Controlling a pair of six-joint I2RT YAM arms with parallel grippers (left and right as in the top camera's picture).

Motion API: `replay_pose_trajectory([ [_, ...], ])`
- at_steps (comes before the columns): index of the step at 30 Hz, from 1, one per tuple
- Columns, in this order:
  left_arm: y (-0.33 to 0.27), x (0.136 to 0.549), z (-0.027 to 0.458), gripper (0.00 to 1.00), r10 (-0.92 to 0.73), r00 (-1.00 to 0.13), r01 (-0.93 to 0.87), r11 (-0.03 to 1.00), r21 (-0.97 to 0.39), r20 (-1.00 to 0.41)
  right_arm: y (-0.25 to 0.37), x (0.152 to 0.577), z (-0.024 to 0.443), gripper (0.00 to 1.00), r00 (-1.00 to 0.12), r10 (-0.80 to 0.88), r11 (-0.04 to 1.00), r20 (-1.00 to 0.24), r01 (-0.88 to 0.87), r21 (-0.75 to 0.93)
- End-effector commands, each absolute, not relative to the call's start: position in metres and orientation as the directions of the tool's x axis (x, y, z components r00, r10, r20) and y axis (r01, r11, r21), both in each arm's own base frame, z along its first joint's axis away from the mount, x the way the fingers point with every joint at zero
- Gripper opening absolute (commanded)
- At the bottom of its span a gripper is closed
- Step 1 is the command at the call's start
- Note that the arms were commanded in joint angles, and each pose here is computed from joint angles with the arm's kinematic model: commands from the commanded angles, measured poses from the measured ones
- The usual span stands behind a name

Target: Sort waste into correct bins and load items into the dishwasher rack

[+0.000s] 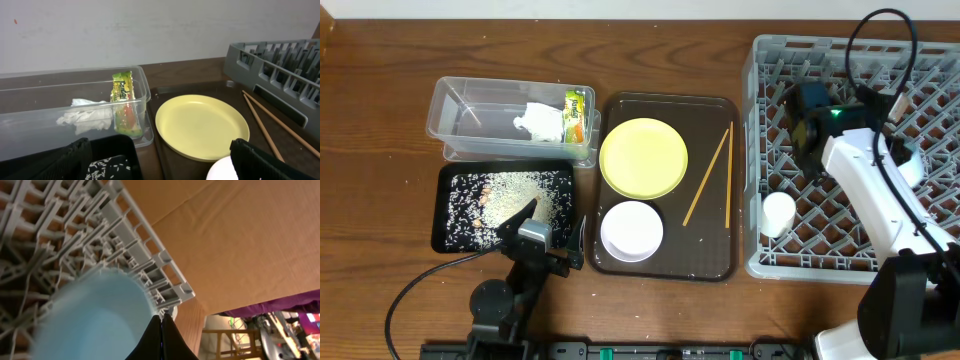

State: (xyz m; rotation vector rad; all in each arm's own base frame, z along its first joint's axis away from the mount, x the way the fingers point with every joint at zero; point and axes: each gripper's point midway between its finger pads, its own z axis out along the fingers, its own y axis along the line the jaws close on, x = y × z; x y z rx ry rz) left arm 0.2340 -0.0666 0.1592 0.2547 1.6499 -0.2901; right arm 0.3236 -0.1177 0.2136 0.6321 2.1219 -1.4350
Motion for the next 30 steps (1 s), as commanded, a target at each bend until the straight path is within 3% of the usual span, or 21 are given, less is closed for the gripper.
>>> replay_pose_trajectory([
  [1,-0.069,0.234,0.144,0.91,0.001,-0.132,0.344,0.938,-0.045,-0.991,-0.127,0.329,0.229,0.01,-0.760,0.062,0.286,-0.647,0.635,-0.718],
  [7,-0.069,0.234,0.144,0.91,0.001,-0.132,0.344,0.938,-0.045,-0.991,-0.120,0.337,0.219,0.01,-0.766,0.073,0.342,-0.639,0.621,-0.705],
  [15,-0.069,0.234,0.144,0.91,0.001,-0.132,0.344,0.938,-0.045,-0.991,-0.085,0.338,0.155,0.02,-0.766,0.351,0.635,-0.539,0.617,-0.464],
  [19,-0.069,0.234,0.144,0.91,0.001,-0.132,0.344,0.938,-0.045,-0.991,-0.060,0.334,0.158,0.15,-0.755,0.426,0.732,-0.498,0.611,-0.301],
  [23,-0.069,0.234,0.144,0.91,0.001,-0.132,0.344,0.938,-0.045,-0.991,-0.031,0.328,0.183,0.21,-0.782,0.429,0.859,-0.452,0.508,-0.065],
  [25,-0.069,0.234,0.144,0.91,0.001,-0.132,0.344,0.938,-0.045,-0.991,-0.023,0.324,0.200,0.33,-0.787,0.421,0.893,-0.452,0.448,0.052],
  [27,-0.069,0.234,0.144,0.91,0.001,-0.132,0.344,0.938,-0.045,-0.991,-0.023,0.314,0.215,0.43,-0.783,0.424,0.902,-0.455,0.410,0.135],
  [30,-0.069,0.234,0.144,0.91,0.001,-0.132,0.344,0.938,-0.045,-0.991,-0.047,0.288,0.224,0.53,-0.747,0.509,0.857,-0.428,0.487,0.169],
])
